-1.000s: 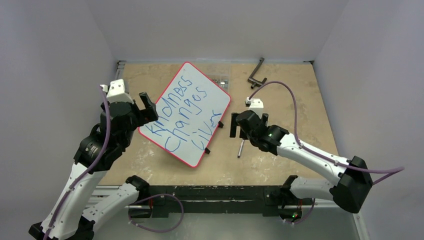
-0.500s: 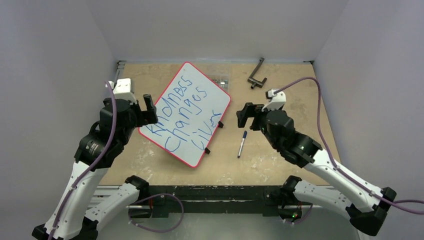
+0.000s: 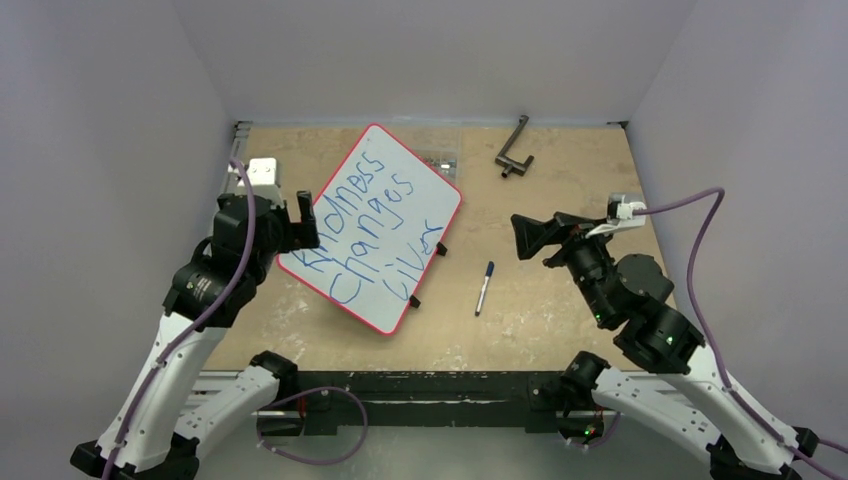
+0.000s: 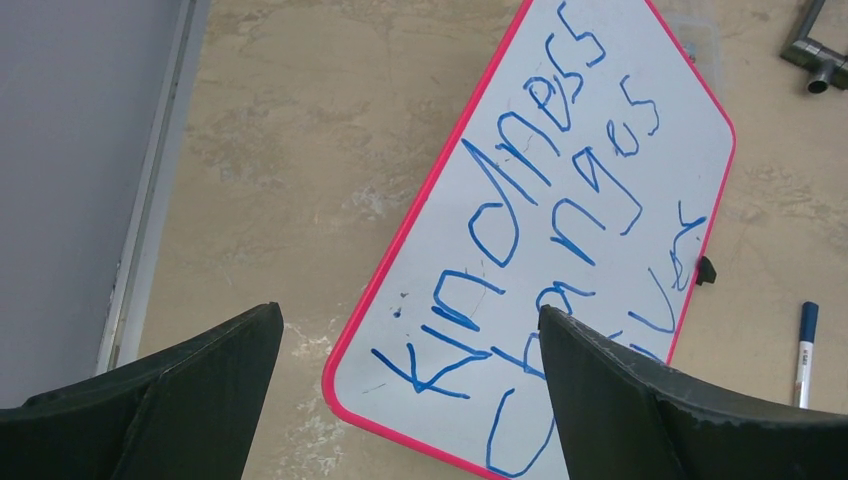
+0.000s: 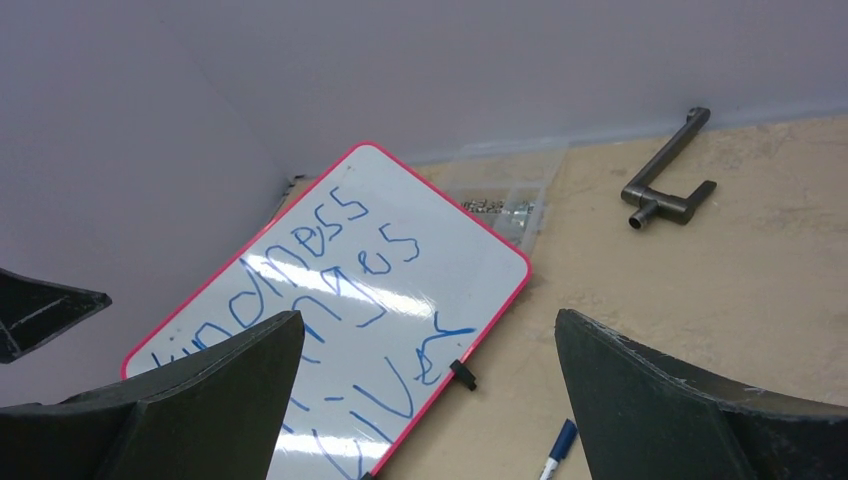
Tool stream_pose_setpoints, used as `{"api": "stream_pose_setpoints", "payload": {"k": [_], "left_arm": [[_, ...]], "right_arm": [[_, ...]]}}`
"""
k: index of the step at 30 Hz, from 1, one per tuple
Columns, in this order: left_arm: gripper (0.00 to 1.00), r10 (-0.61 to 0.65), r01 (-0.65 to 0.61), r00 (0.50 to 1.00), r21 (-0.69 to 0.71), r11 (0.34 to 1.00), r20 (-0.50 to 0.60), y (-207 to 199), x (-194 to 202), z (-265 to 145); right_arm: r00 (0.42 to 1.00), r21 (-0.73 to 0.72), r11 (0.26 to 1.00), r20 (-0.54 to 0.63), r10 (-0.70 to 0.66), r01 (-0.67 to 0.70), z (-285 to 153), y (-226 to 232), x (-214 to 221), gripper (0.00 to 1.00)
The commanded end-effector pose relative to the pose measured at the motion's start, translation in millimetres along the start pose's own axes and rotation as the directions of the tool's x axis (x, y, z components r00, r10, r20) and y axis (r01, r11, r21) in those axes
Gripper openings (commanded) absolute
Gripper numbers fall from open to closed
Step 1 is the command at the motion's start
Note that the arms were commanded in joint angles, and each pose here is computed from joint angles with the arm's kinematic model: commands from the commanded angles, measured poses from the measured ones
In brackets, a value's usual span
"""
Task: Write a sentence on the whiteboard
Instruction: Reset both arms
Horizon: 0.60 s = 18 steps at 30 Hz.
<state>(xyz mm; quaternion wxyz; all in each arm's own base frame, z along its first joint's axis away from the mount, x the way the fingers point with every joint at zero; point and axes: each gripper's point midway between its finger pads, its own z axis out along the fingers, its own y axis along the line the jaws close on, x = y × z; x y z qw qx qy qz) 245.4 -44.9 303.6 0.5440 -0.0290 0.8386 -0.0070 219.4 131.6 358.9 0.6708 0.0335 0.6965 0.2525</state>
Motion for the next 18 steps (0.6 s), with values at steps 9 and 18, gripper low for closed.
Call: {"api": "stream_pose_setpoints", "payload": {"k": [9,18], "left_arm": [[1.0,-0.004,0.003,0.998,0.011,1.0,0.07,4.0,-2.8,2.2],[1.0,-0.003,0.001,0.998,0.028,1.0,0.06,3.0,7.8,2.2]], "right_arm": [[0.999,0.032,0.999,0.04,0.008,-0.009,-8.3,-11.1,-8.4,0.99],[0.997,0.076,0.997,0.08,0.002,-0.008,-6.1,-17.6,-16.8,0.99]]}}
